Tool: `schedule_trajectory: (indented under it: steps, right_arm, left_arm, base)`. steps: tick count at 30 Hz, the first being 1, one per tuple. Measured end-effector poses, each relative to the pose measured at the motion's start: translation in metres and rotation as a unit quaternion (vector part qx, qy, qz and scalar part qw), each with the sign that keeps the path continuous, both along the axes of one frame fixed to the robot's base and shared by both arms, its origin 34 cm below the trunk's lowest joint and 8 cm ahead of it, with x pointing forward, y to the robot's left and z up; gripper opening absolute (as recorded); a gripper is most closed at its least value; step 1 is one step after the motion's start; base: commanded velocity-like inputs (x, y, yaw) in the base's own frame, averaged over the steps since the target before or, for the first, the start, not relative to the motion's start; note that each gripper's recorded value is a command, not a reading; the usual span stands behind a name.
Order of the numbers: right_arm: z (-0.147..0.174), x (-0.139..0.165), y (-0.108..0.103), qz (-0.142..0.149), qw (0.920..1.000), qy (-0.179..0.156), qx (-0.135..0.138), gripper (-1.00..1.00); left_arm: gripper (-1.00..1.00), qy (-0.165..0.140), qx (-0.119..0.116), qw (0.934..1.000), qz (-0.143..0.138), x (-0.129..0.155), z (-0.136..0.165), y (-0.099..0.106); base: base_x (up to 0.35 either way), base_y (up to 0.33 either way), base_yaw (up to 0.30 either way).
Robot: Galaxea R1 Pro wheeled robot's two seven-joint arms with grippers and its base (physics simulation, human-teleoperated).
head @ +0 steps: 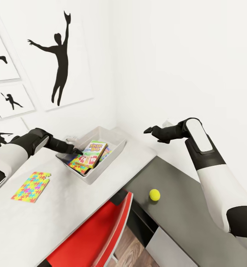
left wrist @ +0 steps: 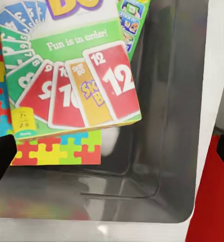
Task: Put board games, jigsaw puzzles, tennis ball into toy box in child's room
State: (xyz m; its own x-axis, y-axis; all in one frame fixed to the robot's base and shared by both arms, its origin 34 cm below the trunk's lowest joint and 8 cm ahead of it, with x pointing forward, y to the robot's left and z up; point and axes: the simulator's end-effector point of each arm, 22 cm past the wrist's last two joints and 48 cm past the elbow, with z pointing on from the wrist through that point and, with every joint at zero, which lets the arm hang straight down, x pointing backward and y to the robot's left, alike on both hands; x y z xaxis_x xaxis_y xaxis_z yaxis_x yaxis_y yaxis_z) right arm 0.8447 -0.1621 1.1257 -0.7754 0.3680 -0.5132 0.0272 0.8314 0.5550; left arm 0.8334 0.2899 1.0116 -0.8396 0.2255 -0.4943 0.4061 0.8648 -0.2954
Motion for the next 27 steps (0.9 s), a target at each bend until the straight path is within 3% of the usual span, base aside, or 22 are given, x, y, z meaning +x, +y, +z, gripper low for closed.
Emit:
schedule_trajectory:
  steps: [5, 21, 27]
  right_arm:
    - [0.006, -0.001, 0.001, 0.001, 1.0000, -0.004, 0.000, 1.00]
    - [0.024, -0.005, 0.001, 0.001, 0.9999, -0.016, 0.001, 1.00]
    - [0.029, -0.006, 0.001, 0.000, 0.9998, -0.020, 0.001, 1.00]
  left_arm:
    - [1.00, -0.015, -0.033, 0.9993, 0.010, 0.006, 0.017, -0.008]
    - [1.00, -0.027, -0.034, 0.9990, 0.011, 0.005, 0.035, -0.008]
    - [1.00, -0.030, -0.034, 0.9989, 0.011, 0.004, 0.040, -0.008]
  base:
    - [-0.009, 0.005, 0.078]
    - [-0.023, 0.000, 0.169]
    - [-0.173, 0.000, 0.178]
